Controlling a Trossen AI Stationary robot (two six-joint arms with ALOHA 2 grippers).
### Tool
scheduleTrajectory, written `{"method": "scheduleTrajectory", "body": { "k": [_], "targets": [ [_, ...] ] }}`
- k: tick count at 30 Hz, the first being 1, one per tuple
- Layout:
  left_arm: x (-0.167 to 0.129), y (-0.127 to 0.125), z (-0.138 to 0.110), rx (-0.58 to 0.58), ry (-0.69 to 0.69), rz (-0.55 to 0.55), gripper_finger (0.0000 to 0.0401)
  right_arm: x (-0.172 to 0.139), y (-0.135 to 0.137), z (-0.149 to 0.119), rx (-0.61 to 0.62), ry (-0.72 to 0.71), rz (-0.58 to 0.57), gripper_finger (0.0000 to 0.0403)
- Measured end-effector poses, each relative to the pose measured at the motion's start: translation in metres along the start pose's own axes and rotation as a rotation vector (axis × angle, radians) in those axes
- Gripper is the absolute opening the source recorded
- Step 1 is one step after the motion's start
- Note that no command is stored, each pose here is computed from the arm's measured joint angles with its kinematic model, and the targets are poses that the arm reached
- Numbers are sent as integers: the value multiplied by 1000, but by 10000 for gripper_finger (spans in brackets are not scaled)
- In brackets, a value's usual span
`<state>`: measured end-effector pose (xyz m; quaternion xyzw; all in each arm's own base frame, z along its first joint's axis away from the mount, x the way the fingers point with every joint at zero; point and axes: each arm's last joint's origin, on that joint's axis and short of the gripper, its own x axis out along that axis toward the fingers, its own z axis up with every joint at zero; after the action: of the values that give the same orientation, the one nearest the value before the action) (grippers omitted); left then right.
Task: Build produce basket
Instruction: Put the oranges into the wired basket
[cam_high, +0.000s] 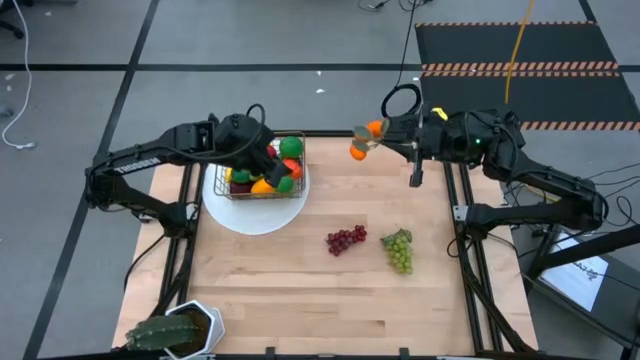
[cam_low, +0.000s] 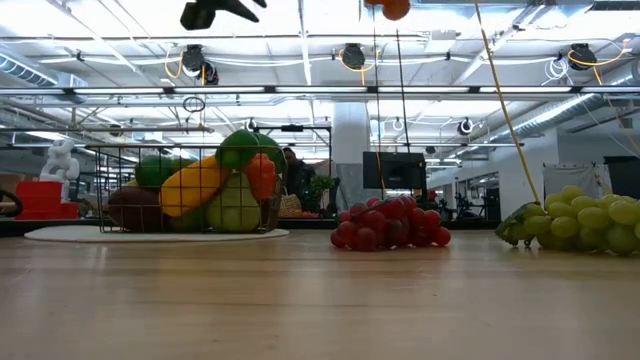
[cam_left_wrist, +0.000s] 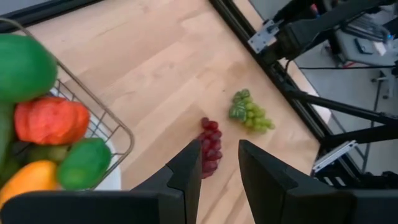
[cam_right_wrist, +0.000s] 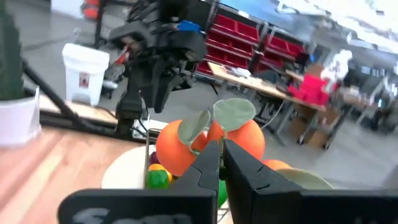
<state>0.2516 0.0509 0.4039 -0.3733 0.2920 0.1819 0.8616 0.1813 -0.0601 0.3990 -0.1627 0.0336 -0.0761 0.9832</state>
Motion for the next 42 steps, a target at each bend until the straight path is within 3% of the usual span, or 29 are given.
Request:
{"method": "scheduleTrajectory", "body": {
  "k": [10,22,30,42],
  "targets": [
    [0,-8,-3,-37,-17,-29,106,1,9,2,-192,-8,47,3],
    [0,-12,-6,-70,-16,-38,106,1,8,2,-135,-9,47,3],
    [0,-16,-2,-75,-81,-56,106,1,10,4,115,-21,55,4],
    [-4,-31,13,-58,-273,-181,106,7,11,0,693,26,54,5]
  ]
}}
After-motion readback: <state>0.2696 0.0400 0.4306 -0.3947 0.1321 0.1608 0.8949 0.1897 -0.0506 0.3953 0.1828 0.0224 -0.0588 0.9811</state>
